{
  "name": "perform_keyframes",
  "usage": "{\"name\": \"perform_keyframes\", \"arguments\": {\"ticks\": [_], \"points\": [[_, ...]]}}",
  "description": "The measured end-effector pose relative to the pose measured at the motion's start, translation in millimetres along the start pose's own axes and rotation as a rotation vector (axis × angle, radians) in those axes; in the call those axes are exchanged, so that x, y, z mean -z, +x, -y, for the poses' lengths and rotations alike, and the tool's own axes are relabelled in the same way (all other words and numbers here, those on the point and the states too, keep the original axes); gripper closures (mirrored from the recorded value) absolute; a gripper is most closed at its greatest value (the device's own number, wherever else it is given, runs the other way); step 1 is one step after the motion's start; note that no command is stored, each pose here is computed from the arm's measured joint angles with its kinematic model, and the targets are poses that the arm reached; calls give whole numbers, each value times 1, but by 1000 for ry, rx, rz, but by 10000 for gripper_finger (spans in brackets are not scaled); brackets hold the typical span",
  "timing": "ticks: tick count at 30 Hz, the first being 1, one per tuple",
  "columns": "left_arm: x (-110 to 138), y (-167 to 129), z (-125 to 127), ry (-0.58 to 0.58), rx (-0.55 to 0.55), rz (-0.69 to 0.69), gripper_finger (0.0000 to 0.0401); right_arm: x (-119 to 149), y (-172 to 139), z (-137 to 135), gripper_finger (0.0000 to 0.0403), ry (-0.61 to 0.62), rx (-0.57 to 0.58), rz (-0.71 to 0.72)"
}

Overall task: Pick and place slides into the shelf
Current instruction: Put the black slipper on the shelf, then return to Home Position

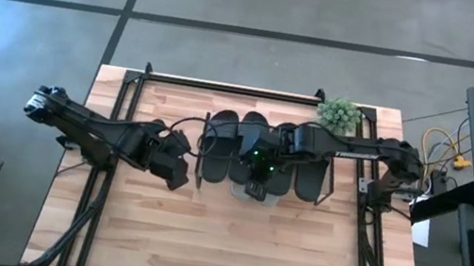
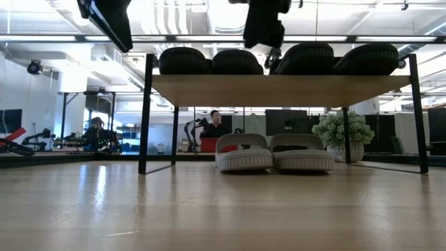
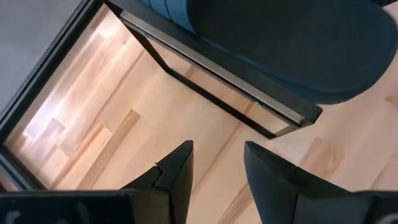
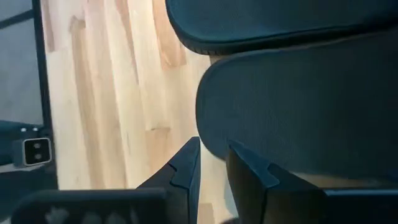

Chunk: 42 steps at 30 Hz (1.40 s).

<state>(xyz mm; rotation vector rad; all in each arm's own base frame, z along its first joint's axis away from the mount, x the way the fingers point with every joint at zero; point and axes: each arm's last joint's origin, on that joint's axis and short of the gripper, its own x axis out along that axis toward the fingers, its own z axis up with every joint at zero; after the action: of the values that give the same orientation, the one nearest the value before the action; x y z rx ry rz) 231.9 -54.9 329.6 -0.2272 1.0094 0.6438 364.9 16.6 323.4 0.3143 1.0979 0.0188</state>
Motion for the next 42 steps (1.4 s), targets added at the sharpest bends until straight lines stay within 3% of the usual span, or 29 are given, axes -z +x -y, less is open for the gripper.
{"name": "perform_keyframes", "arguments": {"ticks": [8, 26, 33, 37, 42], "points": [[13, -1, 3, 74, 10, -6, 273, -3, 27, 4, 335, -28, 108, -24], [18, -7, -1, 91, -10, 40, 273, 0, 18, 6, 335, 12, 176, -43], [18, -6, -1, 92, -12, 39, 273, -9, -3, -3, 335, 0, 149, 38], [18, -6, -1, 90, -16, 46, 273, -16, -29, -10, 335, -19, 127, 124], [15, -20, -11, 122, 46, 112, 273, -18, -73, -15, 335, -68, 199, 267]]}}
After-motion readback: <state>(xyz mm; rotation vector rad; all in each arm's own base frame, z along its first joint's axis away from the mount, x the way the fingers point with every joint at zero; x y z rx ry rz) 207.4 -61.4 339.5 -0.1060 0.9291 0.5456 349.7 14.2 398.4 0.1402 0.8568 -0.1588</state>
